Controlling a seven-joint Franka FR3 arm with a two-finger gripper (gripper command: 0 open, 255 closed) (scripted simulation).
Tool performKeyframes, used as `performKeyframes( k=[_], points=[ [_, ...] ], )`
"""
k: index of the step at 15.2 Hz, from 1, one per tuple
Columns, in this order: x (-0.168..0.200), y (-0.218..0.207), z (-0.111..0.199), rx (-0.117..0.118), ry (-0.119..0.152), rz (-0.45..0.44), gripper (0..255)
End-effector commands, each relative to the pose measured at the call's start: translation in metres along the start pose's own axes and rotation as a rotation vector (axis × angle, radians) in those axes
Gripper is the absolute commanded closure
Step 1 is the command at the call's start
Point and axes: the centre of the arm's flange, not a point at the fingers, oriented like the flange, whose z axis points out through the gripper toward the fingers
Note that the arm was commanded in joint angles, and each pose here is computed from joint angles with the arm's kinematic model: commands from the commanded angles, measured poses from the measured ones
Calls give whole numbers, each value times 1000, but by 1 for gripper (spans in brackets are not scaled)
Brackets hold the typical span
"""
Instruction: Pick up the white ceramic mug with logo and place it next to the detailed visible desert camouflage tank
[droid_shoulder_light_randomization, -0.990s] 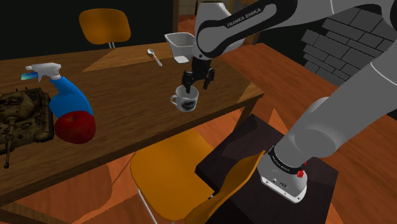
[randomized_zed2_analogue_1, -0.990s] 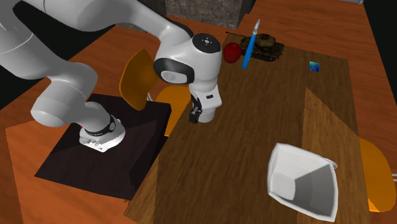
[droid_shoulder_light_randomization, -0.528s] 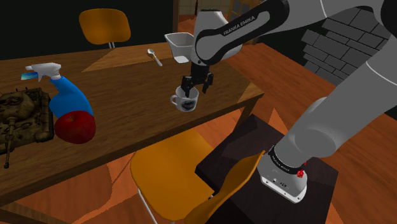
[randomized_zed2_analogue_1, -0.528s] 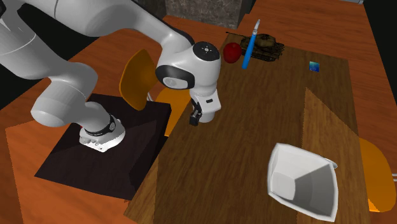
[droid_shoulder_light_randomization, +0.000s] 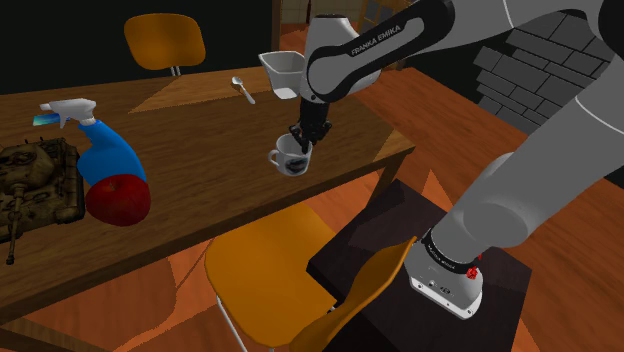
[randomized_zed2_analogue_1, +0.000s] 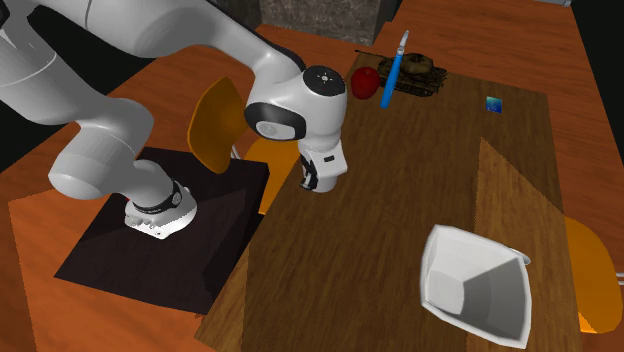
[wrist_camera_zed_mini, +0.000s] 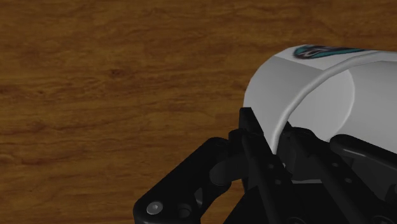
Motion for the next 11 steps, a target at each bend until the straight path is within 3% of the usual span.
performKeyframes(
  k=[1,6,11],
  points=[
    [0,0,0,0,0,0,255],
    [0,0,0,0,0,0,255],
    [-2,-1,-26,0,0,0,255]
  ],
)
